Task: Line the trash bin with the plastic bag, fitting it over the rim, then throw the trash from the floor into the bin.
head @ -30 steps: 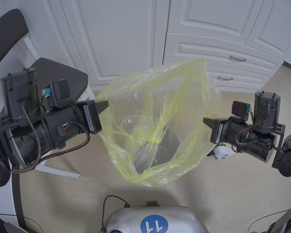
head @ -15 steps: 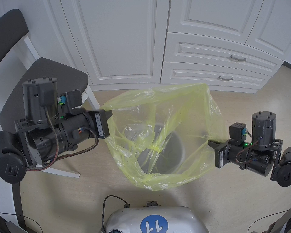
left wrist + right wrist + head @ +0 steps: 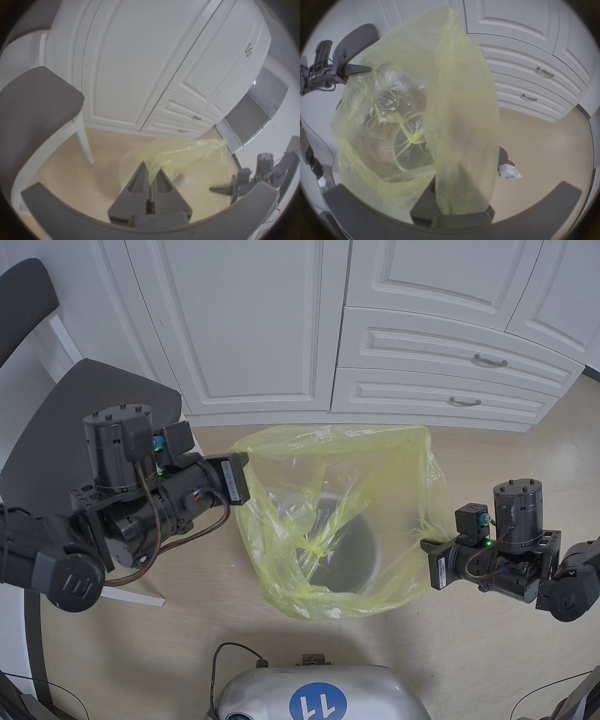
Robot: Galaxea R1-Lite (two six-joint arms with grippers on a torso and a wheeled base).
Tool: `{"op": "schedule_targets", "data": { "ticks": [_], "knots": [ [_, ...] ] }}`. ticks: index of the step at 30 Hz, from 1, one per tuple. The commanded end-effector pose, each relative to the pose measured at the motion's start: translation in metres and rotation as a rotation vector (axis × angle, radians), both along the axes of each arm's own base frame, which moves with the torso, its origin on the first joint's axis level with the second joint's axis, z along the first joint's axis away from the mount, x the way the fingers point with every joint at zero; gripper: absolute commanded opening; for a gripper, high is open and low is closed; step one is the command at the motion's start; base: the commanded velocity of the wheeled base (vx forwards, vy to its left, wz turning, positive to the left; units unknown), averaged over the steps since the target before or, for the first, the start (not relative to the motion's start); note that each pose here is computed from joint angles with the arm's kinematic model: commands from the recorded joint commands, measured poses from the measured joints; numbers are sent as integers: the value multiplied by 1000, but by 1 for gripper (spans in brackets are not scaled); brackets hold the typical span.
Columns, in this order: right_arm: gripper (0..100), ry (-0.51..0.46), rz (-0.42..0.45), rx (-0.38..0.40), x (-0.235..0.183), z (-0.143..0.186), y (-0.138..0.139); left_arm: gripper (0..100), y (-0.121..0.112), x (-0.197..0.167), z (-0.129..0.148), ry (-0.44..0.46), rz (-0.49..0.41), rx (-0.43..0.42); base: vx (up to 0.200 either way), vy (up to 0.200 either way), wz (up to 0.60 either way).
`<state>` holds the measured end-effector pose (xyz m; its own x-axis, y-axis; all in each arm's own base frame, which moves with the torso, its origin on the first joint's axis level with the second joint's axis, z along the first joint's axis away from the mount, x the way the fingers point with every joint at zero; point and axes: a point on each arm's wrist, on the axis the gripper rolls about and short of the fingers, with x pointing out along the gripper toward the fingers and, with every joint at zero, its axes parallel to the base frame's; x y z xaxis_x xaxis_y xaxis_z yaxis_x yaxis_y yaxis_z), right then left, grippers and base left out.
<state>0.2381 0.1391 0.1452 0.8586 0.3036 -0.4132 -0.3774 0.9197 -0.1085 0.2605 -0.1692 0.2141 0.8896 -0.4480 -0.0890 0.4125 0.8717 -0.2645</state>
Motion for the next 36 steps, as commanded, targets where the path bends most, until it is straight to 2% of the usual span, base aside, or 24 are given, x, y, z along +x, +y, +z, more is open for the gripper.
{"op": "schedule_targets", "data": {
  "ticks": [1, 4, 7, 13, 19, 22, 26, 30, 36],
  "knots": [
    [0, 10, -68, 26, 33, -25, 2, 0, -22, 44, -46, -2, 24, -60, 0, 0, 0],
    [0, -11, -90, 41, 46, -34, 3, 0, -37, 65, -58, -67, 66, -149, 0, 0, 0],
    [0, -63, -126, 61, 55, -38, 5, 0, -46, 79, -71, -111, 127, -176, 0, 0, 0],
    [0, -173, -135, 118, 59, -33, 5, 0, -50, 77, -69, -128, 110, -195, 0, 0, 0],
    [0, -165, -116, 111, 55, -39, 5, 0, -52, 74, -69, -146, 102, -210, 0, 0, 0],
    [0, -140, -102, 98, 55, -48, 8, 0, -49, 70, -79, -105, 95, -166, 0, 0, 0],
    [0, -118, -92, 86, 56, -56, 10, 0, -42, 58, -83, -59, 10, -89, 0, 0, 0],
    [0, -96, -67, 87, 56, -61, 11, 0, -39, 56, -86, -44, 1, -69, 0, 0, 0],
    [0, -47, -12, 86, 54, -73, 17, 0, -31, 54, -100, 42, -14, 31, 0, 0, 0]
  ]
}}
